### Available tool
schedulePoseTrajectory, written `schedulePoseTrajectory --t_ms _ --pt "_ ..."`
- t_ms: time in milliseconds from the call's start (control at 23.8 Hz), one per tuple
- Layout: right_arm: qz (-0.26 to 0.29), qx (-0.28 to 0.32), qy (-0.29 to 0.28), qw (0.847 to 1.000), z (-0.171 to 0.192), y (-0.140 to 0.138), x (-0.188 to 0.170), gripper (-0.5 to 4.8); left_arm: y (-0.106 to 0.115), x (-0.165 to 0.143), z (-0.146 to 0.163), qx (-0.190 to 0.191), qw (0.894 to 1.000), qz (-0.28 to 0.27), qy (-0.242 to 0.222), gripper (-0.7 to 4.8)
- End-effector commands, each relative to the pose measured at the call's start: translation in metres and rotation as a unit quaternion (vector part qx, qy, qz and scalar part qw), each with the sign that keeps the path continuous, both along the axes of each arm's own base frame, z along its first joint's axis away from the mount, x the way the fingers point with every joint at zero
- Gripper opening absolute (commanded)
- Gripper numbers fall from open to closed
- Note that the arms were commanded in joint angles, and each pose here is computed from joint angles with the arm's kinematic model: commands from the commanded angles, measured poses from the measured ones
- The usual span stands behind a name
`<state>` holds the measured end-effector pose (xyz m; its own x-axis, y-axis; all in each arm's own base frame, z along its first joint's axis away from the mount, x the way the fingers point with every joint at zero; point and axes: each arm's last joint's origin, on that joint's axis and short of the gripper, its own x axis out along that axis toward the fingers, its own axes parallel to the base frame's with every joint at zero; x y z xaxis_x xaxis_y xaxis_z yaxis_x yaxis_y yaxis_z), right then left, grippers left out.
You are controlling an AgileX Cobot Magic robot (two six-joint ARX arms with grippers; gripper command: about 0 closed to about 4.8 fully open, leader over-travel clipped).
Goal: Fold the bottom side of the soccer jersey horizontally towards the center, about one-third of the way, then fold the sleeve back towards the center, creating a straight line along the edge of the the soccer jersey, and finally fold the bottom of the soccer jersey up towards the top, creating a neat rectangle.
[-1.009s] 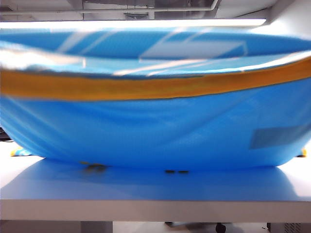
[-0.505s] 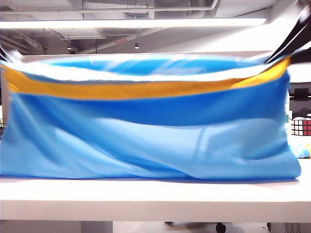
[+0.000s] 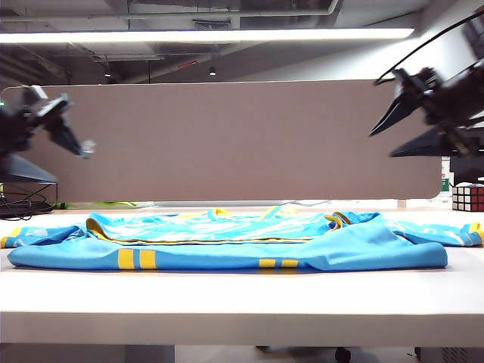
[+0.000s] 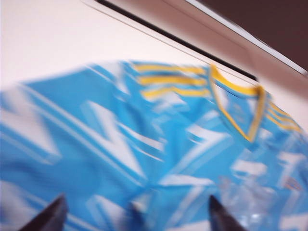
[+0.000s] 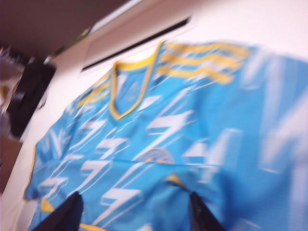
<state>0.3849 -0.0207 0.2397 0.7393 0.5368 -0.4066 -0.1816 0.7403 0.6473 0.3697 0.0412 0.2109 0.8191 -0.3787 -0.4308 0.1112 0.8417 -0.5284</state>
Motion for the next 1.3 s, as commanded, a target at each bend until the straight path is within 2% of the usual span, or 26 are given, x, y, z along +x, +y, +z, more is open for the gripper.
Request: schedulePoseTrajectory --t_ms 42,168,336,505,589,631,841,1093,1135,1220,1262,1304 --pt "-0.033 -0.022 0.057 0.998 -0.005 -0.034 -0.014 2.74 0.031 -0.01 -0.004 0.015 0.998 0.056 0.04 3.81" --pt "-0.071 -0.065 0.122 0.988 -0.021 -0.066 -0.029 2.74 0.061 -0.023 -0.012 0.023 0.99 0.107 0.086 3.81" --pt "-0.098 -0.087 0.137 0.982 -0.026 -0.077 -0.034 2.75 0.067 -0.022 -0.019 0.024 0.988 0.119 0.097 3.81" --pt "-0.092 -0.111 0.139 0.98 -0.031 -0.076 -0.032 2.82 0.055 -0.013 -0.042 0.019 0.987 0.096 0.128 3.81" --pt "-0.09 -0.111 0.154 0.978 -0.042 -0.076 -0.029 3.28 0.048 -0.008 -0.054 0.019 0.986 0.083 0.14 3.81" --pt "-0.088 -0.109 0.163 0.977 -0.049 -0.076 -0.027 3.34 0.044 -0.007 -0.058 0.019 0.986 0.078 0.144 3.81" --pt "-0.068 -0.098 0.194 0.974 -0.076 -0.07 -0.019 3.34 0.034 0.002 -0.074 0.018 0.987 0.06 0.146 3.65" --pt "-0.054 -0.11 0.192 0.974 -0.093 -0.056 -0.008 3.32 0.017 0.011 -0.094 0.009 0.987 0.03 0.154 3.58" --pt "-0.052 -0.115 0.189 0.974 -0.094 -0.052 -0.006 3.1 0.016 0.012 -0.098 0.009 0.987 0.029 0.155 2.87" --pt "-0.055 -0.124 0.188 0.973 -0.094 -0.049 -0.004 1.88 0.016 0.013 -0.1 0.01 0.988 0.029 0.149 1.4" --pt "-0.056 -0.126 0.187 0.973 -0.094 -0.049 -0.004 1.44 0.016 0.014 -0.1 0.011 0.989 0.029 0.144 1.04" --pt "-0.057 -0.132 0.178 0.973 -0.093 -0.047 -0.002 0.74 0.017 0.016 -0.098 0.013 0.991 0.03 0.129 0.46"
